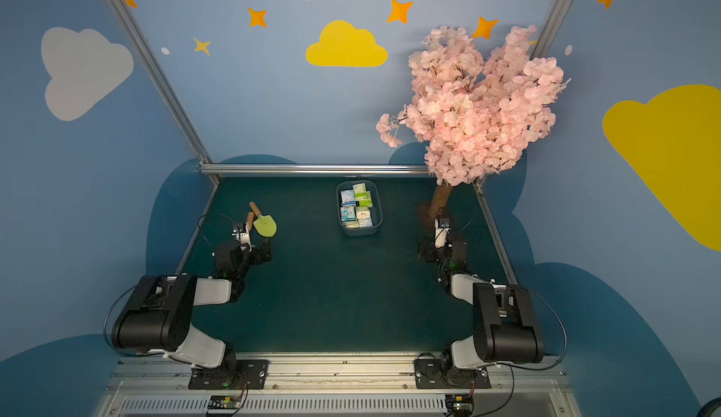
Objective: Take the pocket tissues out of the storage box
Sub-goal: Move the storage box to the center of the board.
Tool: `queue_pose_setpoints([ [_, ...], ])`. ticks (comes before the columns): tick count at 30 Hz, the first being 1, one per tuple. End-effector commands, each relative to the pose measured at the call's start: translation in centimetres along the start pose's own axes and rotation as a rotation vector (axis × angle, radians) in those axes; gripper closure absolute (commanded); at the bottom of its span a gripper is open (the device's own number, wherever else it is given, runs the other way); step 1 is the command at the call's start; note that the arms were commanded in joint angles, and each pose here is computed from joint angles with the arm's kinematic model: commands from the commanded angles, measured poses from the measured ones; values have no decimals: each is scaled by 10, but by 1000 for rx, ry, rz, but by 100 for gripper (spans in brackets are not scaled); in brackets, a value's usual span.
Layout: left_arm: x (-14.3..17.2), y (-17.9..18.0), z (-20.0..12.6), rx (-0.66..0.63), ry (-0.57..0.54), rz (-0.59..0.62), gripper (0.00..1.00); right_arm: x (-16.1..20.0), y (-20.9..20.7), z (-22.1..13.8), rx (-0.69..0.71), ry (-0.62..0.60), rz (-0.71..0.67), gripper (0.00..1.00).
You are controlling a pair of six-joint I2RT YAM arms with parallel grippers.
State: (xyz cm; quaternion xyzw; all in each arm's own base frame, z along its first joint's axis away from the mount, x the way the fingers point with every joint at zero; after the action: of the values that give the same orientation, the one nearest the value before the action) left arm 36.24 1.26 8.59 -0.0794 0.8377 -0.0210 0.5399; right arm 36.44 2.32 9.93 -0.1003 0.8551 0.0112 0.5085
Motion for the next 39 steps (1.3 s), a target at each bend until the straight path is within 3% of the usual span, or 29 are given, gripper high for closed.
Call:
queue_pose_setpoints([
  [1, -8, -2, -2, 5, -30, -4, 0, -1, -1, 1, 8, -9, -5, 2],
  [19, -9, -2, -3, 5, -37, -3, 0, -2, -1, 0, 5, -13, -3, 2],
  [21, -24, 3, -6, -33, -68, -18, 0, -6, -3, -4, 13, -23, 3, 2],
  [23, -34, 11, -13, -110, -16, -53, 0, -13, -13, -11, 76, -12, 33, 2],
  [25, -51, 20, -25, -168, -22, -84, 0, -14, -26, -20, 148, 68, 126, 2],
  [28, -69, 26, -44, -213, -50, -140, 0, -11, -27, -34, 128, 180, 201, 2],
  [34, -81, 26, -80, -248, 71, -314, 0, -14, -10, -69, 40, 304, 263, 2],
  [39, -87, 9, -108, -154, 144, -394, 0, -31, 14, -97, -97, 351, 359, 2],
])
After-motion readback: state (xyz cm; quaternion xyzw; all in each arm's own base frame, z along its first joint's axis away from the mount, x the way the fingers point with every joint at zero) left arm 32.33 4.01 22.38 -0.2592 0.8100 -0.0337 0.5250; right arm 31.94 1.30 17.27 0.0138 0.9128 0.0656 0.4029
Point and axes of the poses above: each gripper's point midway between its finger pads, its own z axis out along the fingers, its own y axis along the line the jaws close on, x = y × z, the point moved 3 cm from there along -z, back along the fingers, and after that the axes turned 6 degrees about -z, right-handed, at the moved point
